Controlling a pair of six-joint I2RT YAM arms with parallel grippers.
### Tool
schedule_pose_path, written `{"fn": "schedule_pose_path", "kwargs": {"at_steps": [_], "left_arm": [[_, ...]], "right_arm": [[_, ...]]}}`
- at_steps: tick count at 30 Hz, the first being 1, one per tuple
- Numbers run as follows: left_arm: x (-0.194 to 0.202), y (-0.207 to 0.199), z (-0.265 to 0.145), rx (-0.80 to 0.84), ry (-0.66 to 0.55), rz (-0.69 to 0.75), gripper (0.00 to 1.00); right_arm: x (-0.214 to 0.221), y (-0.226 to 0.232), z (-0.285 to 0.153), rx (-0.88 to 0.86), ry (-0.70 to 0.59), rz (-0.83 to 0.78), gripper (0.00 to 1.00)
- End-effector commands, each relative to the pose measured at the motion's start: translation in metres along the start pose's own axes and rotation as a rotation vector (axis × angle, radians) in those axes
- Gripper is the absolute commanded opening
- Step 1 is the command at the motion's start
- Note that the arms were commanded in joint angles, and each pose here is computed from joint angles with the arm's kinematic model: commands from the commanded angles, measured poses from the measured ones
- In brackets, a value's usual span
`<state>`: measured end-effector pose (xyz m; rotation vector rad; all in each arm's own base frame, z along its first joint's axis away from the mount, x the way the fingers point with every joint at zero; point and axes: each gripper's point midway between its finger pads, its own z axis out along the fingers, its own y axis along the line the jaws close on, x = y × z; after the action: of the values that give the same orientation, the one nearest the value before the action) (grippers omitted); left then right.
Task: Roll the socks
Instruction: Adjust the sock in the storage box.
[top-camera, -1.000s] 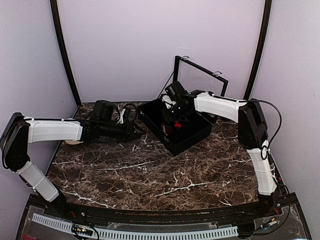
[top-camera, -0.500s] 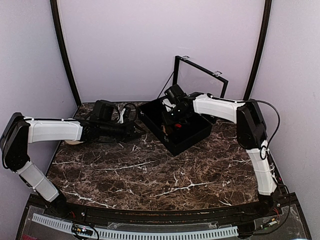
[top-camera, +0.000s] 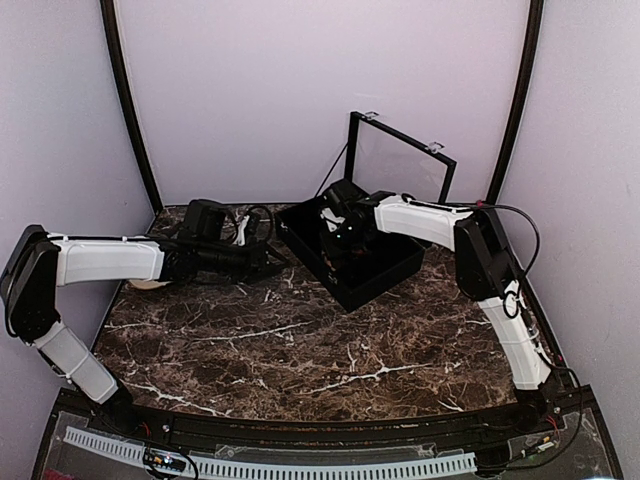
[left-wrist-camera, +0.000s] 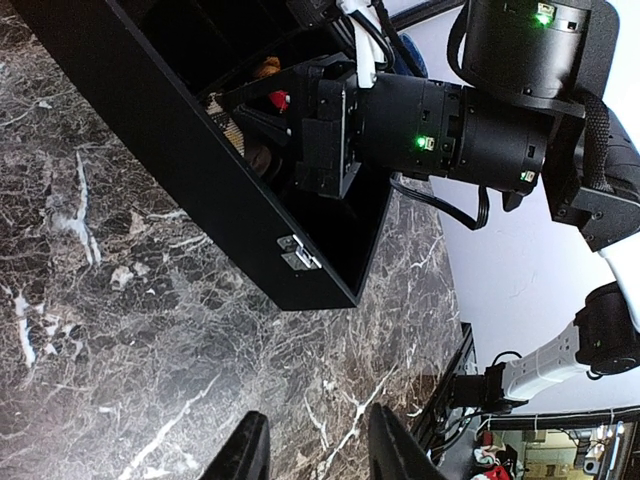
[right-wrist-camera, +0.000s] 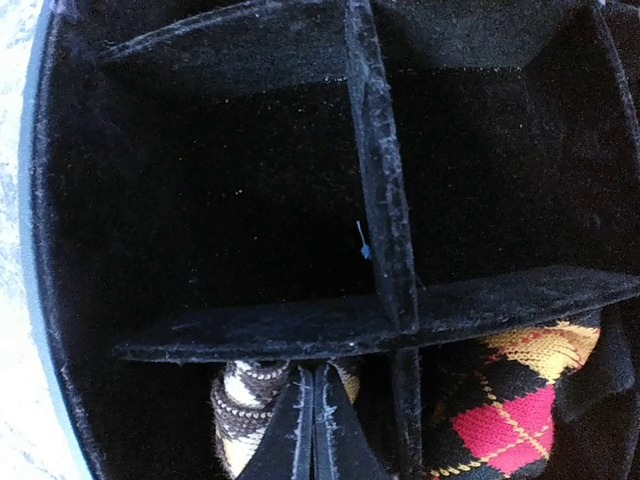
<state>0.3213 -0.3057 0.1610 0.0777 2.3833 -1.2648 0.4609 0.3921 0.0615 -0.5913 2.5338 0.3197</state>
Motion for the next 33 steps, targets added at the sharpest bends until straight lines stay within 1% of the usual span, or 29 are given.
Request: {"fn": "schedule_pose_path", "kwargs": {"at_steps": [1,13,18,20,24,28,33], "left_arm": [[-0.007,-0.007,-0.001,0.028,-0.003,0.023,0.37],[-0.008,-0.005,0.000,0.028,-0.005,0.021,0.37],[-0.009,-0.006,-0.004,0.026,-0.017,0.023,0.37],[-0.010,-0.007,-0.006,0.026,-0.026,0.025,0.37],[-0.012,-0.006,-0.010,0.012,-0.047,0.034,0.36],[-0.017,-0.007,-0.013,-0.005,-0.070,0.053,0.36],[-0.028,-0.013,-0.019,-0.021,-0.109,0.084,0.37]], "right_arm": [[0.016,-0.007,0.013,0.023,0.063,0.023,0.03],[0.039,-0.028,0.030,0.085,0.152,0.042,0.03],[0.043,-0.031,0.029,0.096,0.158,0.038,0.04],[0.035,-0.030,0.024,0.092,0.132,0.035,0.07],[0.004,-0.021,0.000,0.058,0.025,0.016,0.17],[-0.022,-0.015,-0.027,0.044,-0.070,-0.005,0.25],[-0.042,-0.015,-0.055,0.075,-0.147,-0.029,0.31]]}}
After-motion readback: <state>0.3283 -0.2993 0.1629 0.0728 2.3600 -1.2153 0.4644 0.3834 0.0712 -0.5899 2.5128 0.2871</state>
